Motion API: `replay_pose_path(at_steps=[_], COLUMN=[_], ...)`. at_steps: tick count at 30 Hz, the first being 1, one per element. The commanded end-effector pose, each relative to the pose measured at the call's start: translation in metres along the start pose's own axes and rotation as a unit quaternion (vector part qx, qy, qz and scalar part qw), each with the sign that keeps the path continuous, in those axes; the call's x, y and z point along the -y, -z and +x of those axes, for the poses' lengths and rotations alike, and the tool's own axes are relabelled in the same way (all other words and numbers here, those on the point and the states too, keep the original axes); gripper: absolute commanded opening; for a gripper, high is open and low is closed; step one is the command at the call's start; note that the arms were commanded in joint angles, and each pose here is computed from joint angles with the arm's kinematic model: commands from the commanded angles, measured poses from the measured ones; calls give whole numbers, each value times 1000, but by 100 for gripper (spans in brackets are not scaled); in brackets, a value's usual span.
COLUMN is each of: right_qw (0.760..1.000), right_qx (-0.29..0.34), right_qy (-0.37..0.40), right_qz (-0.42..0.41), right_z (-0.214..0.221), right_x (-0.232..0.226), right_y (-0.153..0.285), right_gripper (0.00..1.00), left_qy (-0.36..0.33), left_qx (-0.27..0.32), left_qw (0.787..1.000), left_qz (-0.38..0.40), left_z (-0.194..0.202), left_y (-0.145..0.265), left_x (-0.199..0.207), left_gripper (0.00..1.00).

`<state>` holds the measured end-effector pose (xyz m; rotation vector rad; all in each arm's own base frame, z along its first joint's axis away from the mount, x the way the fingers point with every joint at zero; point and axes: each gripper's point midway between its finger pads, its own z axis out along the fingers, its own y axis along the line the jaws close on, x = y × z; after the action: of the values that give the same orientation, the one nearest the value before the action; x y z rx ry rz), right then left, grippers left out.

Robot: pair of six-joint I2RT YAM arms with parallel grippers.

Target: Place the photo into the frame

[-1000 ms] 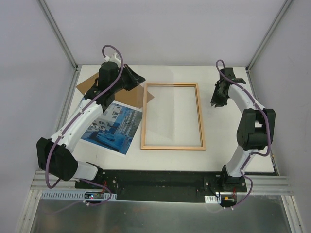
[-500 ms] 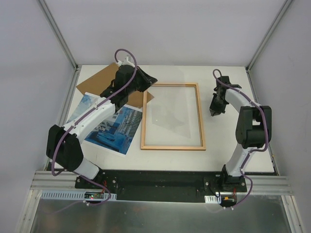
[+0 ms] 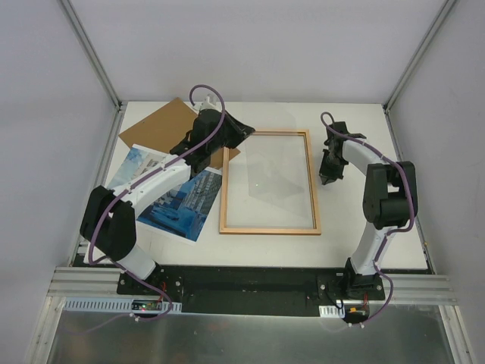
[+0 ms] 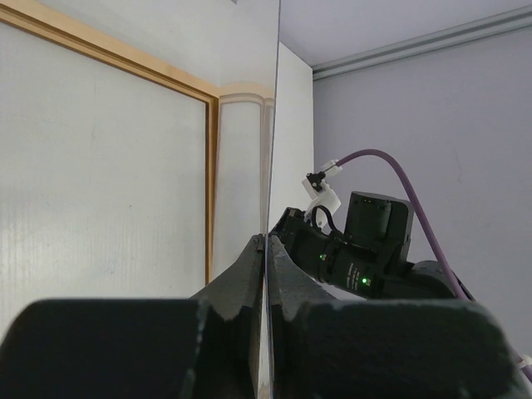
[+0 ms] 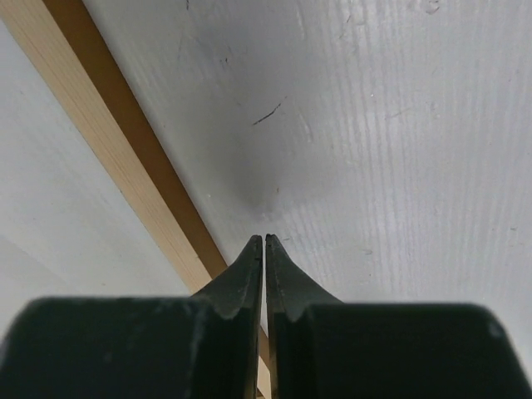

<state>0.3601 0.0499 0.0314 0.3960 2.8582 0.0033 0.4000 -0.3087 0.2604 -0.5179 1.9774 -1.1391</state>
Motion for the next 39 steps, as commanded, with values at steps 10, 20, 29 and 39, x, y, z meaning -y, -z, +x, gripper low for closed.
replay_pose_path(at_steps=[10, 20, 29, 39], right_qw=[1000, 1000, 1000, 1000], right_qx=[-7, -10, -10, -10], right_qy=[15, 18, 21, 27], right_qz=[6, 5, 4, 3], right_z=[4, 6, 6, 7], right_x=[-11, -14, -17, -20], right_y=[-7, -9, -9, -8], right_gripper=[4, 4, 2, 1], left_qy=[29, 34, 42, 47], left_qx=[14, 8, 4, -4], left_qw=[999, 999, 998, 998], left_qz=[41, 40, 45, 40], left_z=[2, 10, 12, 19], left_y=[-8, -9, -7, -8], left_x=[10, 5, 9, 2], left_gripper=[0, 0, 0, 0])
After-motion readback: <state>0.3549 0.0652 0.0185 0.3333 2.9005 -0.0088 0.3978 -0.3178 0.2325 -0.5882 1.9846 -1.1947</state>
